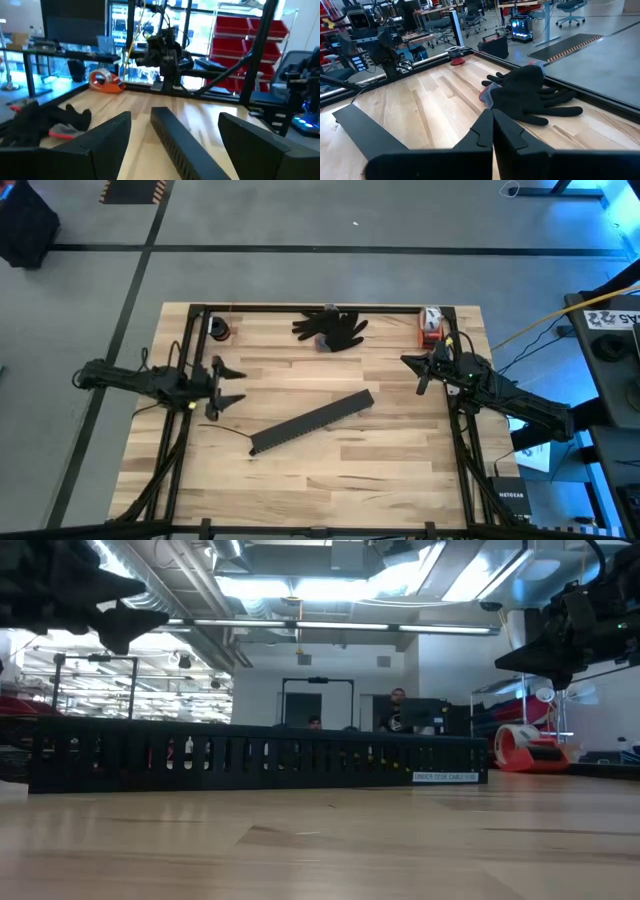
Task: Ziptie cables
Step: Return to Home Position
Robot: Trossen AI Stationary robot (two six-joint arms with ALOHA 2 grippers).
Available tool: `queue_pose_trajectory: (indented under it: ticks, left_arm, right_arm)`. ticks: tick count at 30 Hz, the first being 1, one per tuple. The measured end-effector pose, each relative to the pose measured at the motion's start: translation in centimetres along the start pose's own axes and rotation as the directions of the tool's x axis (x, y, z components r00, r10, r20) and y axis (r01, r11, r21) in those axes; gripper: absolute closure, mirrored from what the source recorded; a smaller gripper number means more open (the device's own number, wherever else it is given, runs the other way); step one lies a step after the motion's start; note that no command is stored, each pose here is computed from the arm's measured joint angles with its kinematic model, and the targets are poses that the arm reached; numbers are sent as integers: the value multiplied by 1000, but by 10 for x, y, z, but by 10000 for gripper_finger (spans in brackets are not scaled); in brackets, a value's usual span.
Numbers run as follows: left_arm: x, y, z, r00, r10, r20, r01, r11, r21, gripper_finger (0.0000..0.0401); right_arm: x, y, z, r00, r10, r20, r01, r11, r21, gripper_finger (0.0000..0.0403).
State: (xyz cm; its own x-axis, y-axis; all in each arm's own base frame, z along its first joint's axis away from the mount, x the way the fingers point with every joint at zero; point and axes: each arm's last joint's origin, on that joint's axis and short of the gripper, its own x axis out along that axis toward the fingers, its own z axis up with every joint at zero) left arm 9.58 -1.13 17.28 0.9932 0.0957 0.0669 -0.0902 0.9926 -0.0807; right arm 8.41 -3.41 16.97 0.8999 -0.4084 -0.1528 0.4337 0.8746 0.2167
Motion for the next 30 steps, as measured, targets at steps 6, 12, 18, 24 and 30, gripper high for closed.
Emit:
queue_pose_trajectory:
  ticks: [6,12,18,24,30]
  left_arm:
    - [0,0,-1,1000,1,-14,1,992,126,106]
    - [0,3,-1,999,33,-10,-31,985,170,106]
    - [1,13,0,987,160,5,-159,972,172,106]
    - [2,19,0,975,220,5,-218,962,166,106]
    - [3,22,-1,968,251,-4,-248,957,150,106]
  right_arm:
    - [0,0,0,1000,0,0,0,1000,0,402]
    - [0,0,0,1000,0,0,0,1000,0,402]
    - [0,0,0,1000,0,0,0,1000,0,402]
    - [0,0,0,1000,-1,0,1,1000,0,402]
    - [0,0,0,1000,0,0,0,1000,0,402]
